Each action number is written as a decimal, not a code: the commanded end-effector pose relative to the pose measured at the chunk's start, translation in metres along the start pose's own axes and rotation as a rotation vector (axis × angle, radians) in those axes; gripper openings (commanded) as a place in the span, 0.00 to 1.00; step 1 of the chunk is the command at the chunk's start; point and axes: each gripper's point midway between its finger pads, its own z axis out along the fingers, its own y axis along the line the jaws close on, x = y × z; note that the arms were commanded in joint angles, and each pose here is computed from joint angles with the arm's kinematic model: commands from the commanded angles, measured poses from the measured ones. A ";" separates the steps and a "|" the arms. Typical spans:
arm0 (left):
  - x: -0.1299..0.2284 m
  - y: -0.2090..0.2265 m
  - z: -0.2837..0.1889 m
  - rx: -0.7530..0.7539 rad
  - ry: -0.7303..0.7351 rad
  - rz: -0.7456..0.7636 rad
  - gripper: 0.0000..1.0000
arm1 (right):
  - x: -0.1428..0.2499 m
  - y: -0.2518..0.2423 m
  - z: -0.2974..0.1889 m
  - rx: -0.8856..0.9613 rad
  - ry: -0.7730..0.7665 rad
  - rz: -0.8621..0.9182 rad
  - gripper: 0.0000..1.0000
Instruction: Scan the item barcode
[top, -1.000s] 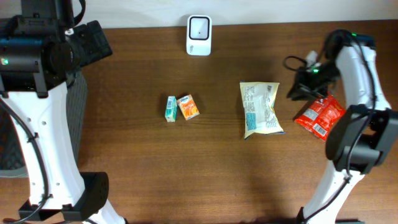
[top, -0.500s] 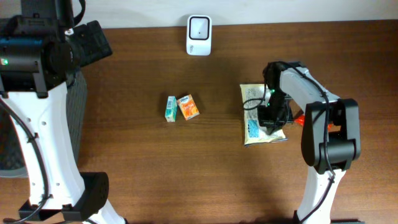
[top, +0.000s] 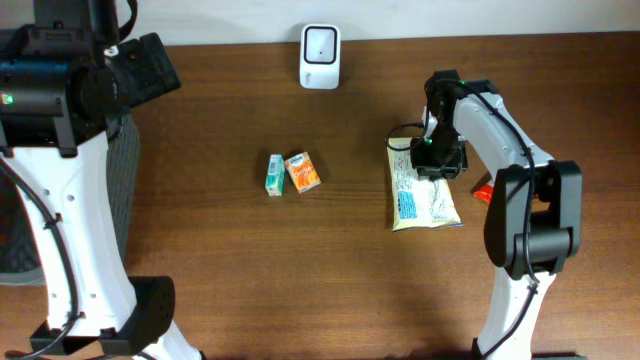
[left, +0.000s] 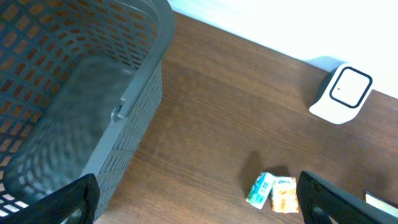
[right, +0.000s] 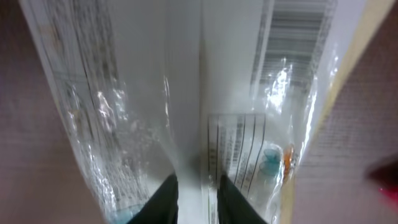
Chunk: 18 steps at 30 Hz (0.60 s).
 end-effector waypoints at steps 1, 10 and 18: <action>0.000 0.001 0.000 -0.007 0.000 0.013 0.99 | -0.013 -0.016 0.014 0.104 -0.081 -0.003 0.21; 0.000 0.001 0.001 -0.007 0.000 0.013 0.99 | -0.032 0.008 -0.051 0.003 -0.136 0.065 0.49; 0.000 0.001 0.001 -0.007 0.000 0.013 0.99 | -0.032 0.109 -0.090 -0.338 -0.145 -0.083 0.99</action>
